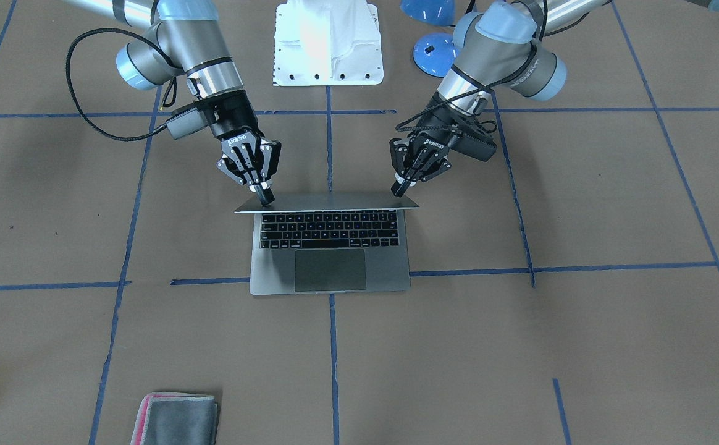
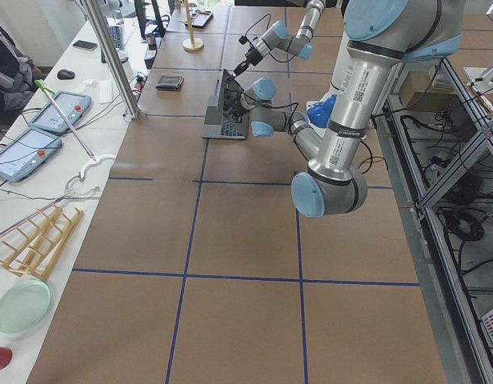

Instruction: Close laptop

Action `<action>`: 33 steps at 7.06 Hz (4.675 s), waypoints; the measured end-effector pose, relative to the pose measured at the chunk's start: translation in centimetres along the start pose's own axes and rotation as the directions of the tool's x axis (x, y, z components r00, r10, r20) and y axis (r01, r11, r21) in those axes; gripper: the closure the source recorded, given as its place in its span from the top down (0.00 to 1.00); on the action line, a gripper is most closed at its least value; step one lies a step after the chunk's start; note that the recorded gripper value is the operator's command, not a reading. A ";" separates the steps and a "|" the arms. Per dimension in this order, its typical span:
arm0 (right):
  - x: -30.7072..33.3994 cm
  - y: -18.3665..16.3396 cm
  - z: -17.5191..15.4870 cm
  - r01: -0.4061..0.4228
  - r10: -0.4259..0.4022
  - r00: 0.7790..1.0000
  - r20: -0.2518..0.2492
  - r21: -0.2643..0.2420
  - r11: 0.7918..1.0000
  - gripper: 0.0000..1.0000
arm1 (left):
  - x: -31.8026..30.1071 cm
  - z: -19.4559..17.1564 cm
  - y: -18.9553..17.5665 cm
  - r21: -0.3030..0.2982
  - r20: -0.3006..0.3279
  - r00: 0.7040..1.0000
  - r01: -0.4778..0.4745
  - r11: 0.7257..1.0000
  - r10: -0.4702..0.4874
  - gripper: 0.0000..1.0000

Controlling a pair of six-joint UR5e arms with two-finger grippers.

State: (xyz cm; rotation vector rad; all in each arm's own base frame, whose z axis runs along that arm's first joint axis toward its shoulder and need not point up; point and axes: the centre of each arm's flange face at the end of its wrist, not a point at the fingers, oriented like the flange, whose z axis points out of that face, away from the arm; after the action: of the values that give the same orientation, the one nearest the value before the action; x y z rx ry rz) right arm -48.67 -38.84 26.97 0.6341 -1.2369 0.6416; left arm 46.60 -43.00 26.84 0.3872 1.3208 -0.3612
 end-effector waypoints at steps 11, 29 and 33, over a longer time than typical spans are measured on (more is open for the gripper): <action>0.7 0.9 9.9 0.051 -0.075 0.970 -0.231 -0.110 0.993 0.99 | -2.3 9.3 -5.1 -0.080 0.146 0.989 0.009 0.997 0.003 1.00; 41.9 -35.8 -26.4 0.287 -0.606 0.773 -0.186 -0.749 0.597 0.99 | -40.6 -34.3 -22.4 -0.548 0.413 0.766 -0.222 0.807 0.492 1.00; 46.5 -35.4 -28.2 0.156 -0.531 0.800 -0.280 -0.757 0.635 0.99 | -48.7 -38.3 -19.6 -0.533 0.425 0.834 -0.085 0.842 0.353 1.00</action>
State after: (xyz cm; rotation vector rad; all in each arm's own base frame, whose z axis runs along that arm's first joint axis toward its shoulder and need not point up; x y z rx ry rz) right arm 5.14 -37.11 63.26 0.0313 -0.7413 -0.0636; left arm -5.66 -40.58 65.34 -0.0019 0.7833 0.0916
